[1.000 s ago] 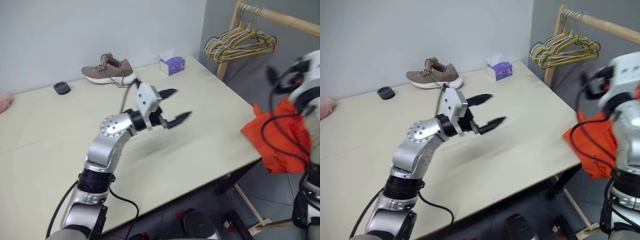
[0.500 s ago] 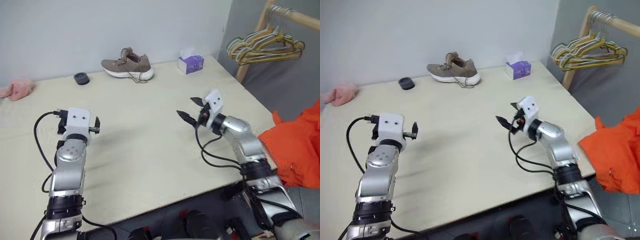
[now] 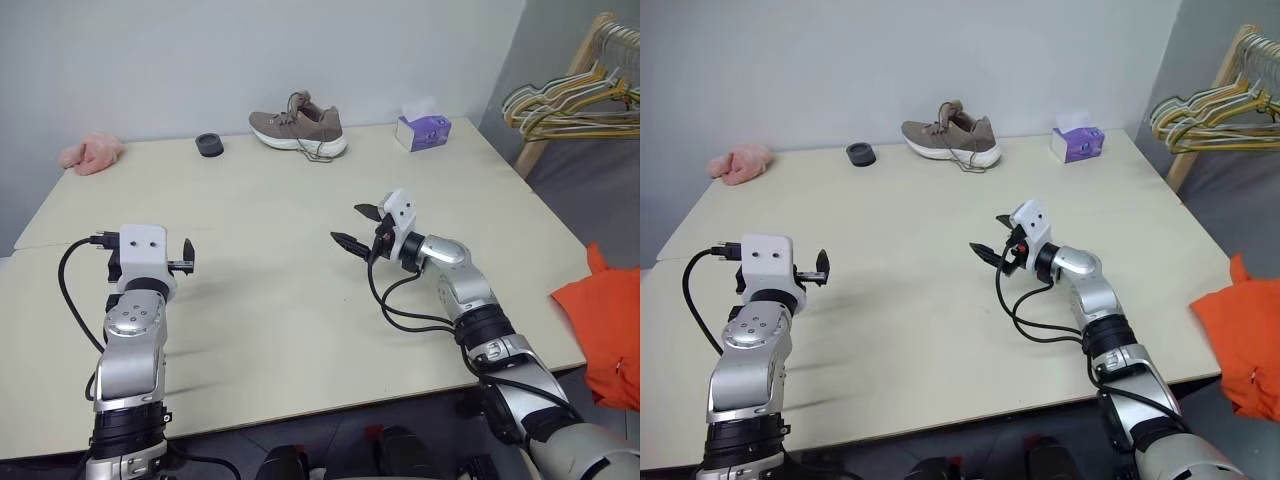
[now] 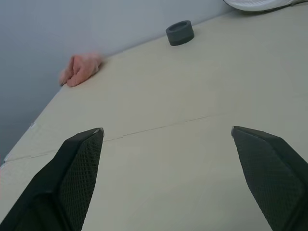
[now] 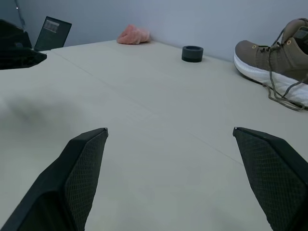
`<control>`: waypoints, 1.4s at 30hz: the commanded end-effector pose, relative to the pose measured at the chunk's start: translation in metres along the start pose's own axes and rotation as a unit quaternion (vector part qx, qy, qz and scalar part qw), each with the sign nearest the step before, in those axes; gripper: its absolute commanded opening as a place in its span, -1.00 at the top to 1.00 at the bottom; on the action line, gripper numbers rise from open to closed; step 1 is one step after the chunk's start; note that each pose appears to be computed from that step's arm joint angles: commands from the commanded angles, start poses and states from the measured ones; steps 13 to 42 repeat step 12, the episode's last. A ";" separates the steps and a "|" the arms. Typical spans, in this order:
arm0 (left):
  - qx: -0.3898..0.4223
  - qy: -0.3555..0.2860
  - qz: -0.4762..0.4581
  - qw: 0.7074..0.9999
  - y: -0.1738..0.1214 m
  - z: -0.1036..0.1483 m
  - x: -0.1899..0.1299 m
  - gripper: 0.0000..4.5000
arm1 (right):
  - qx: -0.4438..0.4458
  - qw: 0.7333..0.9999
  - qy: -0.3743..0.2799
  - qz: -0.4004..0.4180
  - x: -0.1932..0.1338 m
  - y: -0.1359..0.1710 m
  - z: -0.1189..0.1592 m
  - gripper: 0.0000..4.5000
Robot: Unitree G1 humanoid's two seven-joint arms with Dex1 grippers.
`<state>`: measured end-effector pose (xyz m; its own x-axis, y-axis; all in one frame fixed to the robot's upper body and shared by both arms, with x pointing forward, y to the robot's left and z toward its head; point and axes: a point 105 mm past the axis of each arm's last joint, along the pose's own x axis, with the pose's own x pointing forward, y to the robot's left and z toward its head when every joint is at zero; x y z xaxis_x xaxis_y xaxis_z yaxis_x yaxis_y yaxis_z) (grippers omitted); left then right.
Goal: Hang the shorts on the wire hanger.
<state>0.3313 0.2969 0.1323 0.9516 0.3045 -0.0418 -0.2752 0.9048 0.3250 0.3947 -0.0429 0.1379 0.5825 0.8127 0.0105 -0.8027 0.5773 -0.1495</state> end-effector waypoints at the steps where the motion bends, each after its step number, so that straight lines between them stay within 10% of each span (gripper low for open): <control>1: -0.002 -0.039 0.007 0.999 0.003 0.024 0.000 -1.00 | -0.002 1.000 -0.024 -0.018 -0.005 -0.003 0.006 -0.98; 42: -0.006 -0.054 0.019 0.998 -0.001 0.028 -0.004 -1.00 | 0.015 0.999 -0.028 -0.042 -0.009 0.002 0.001 -0.98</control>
